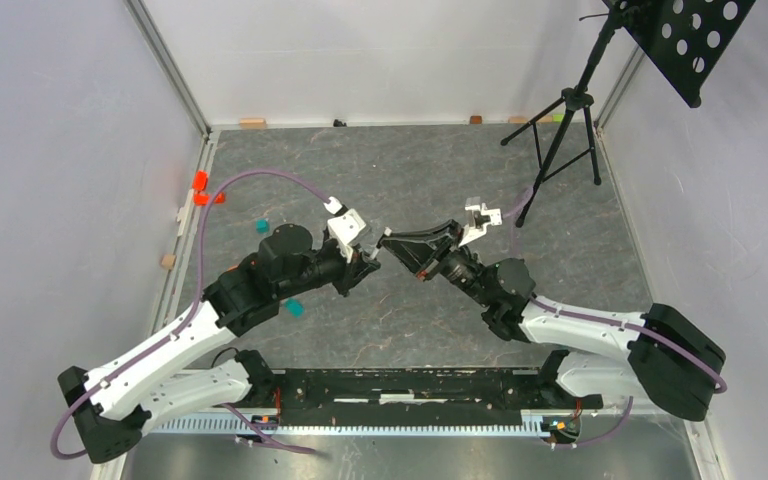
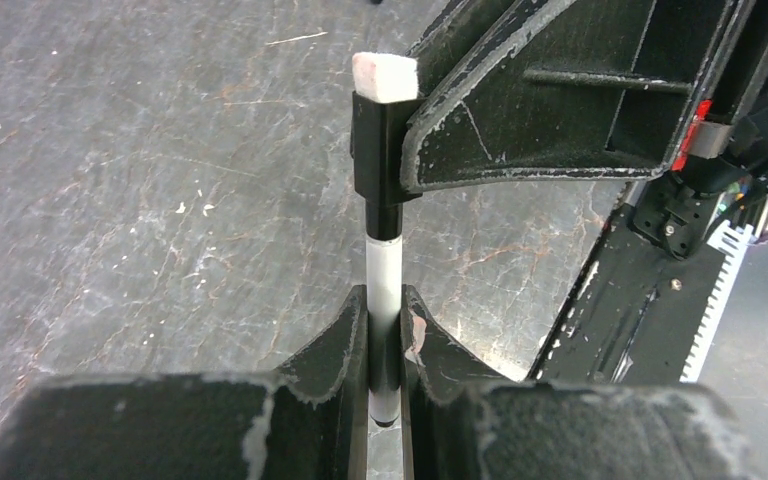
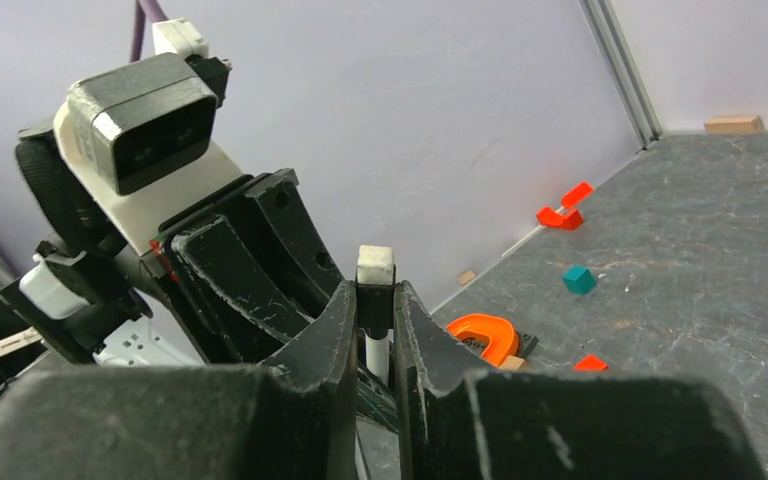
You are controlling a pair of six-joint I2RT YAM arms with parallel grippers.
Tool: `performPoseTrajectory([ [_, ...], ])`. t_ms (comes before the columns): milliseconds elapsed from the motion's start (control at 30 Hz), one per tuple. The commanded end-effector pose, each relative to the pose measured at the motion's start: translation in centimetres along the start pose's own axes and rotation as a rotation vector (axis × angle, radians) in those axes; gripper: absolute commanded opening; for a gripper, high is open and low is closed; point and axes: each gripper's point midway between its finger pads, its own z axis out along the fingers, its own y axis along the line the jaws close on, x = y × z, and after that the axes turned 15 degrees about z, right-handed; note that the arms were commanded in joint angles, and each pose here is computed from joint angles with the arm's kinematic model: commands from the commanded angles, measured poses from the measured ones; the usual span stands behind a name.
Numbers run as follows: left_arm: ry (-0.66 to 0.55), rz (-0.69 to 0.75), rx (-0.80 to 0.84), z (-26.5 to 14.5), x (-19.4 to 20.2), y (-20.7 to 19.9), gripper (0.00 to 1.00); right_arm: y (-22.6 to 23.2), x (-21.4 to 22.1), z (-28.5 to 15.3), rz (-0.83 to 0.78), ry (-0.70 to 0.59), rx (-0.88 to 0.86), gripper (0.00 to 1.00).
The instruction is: Insert the pens into the pen caps
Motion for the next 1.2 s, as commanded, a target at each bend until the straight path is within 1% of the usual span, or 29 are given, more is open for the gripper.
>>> performPoseTrajectory([
  [0, -0.137, 0.048, -0.12, -1.0, -3.9, 2.6, 0.02, -2.1, 4.3, 0.0, 0.024, 0.161, 0.122, 0.0],
  [200, -0.145, 0.047, -0.148, -1.4, -4.1, 3.0, 0.02, -3.2, 6.0, 0.3, 0.01, 0.192, 0.24, 0.0],
  [233, -0.143, 0.074, -0.15, -1.4, -4.1, 3.1, 0.02, -3.1, 6.4, 0.6, 0.007, 0.202, 0.251, 0.0],
  [300, -0.143, 0.075, -0.155, -1.4, -4.1, 3.2, 0.02, -3.8, 7.0, 0.6, -0.008, 0.22, 0.323, 0.0],
  [567, -0.14, 0.072, -0.241, -2.2, -4.0, 4.6, 0.02, -5.7, 7.4, 0.4, -0.053, 0.216, 0.581, 0.0],
  [700, -0.131, 0.069, -0.271, -2.3, -4.0, 5.2, 0.02, -5.7, 8.6, 0.5, -0.062, 0.225, 0.653, 0.0],
  [800, -0.126, 0.064, -0.305, -2.6, -3.8, 5.7, 0.02, -5.8, 8.7, 0.2, -0.067, 0.197, 0.699, 0.0],
  [900, -0.13, 0.062, -0.325, -2.9, -3.9, 6.0, 0.02, -6.2, 9.2, 0.2, -0.063, 0.206, 0.758, 0.0],
  [1000, -0.14, 0.062, -0.325, -3.1, -4.1, 6.0, 0.02, -6.0, 10.0, 0.5, -0.058, 0.23, 0.755, 0.0],
  [1067, -0.145, 0.064, -0.32, -3.1, -4.1, 5.9, 0.02, -5.3, 10.2, 0.6, -0.055, 0.229, 0.688, 0.0],
  [1100, -0.155, 0.067, -0.303, -3.1, -4.3, 5.6, 0.02, -4.9, 10.2, 0.7, -0.054, 0.229, 0.634, 0.0],
  [1167, -0.201, 0.086, -0.223, -3.2, -5.0, 4.1, 0.02, -2.7, 10.6, 1.1, -0.067, 0.255, 0.454, 0.0],
])
